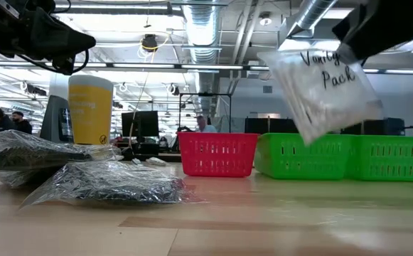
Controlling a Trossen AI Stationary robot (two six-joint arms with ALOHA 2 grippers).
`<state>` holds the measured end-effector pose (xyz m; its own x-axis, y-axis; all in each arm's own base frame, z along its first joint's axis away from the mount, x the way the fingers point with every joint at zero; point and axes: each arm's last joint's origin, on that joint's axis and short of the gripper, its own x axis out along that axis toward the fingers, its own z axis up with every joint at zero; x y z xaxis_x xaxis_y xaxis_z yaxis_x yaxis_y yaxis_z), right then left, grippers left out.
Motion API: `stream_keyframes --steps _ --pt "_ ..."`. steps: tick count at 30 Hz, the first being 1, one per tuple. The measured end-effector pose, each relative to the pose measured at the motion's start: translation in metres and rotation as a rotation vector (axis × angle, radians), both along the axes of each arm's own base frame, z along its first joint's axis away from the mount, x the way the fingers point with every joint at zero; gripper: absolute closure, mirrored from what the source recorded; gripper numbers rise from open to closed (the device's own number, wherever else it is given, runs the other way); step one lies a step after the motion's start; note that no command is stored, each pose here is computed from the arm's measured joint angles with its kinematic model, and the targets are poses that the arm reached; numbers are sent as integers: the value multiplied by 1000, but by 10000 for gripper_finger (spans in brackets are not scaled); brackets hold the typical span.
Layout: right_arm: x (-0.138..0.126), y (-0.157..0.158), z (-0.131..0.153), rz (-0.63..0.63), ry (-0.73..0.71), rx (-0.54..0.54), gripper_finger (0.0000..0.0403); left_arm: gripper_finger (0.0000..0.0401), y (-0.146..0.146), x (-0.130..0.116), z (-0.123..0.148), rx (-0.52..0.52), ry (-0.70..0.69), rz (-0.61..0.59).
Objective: Pick & Place Travel size toiletries
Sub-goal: Put the cotton pack into the left green bin
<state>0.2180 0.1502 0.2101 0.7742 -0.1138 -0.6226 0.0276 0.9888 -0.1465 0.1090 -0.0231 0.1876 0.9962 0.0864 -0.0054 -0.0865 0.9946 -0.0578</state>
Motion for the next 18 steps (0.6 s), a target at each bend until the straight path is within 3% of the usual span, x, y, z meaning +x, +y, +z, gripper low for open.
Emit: stream_keyframes --steps 8,18 --pt "-3 -21 13 -119 -41 -75 403 389 0 0 0 0 0 -1" --pt "7 -54 10 -275 5 -161 403 389 0 0 0 0 0 0"
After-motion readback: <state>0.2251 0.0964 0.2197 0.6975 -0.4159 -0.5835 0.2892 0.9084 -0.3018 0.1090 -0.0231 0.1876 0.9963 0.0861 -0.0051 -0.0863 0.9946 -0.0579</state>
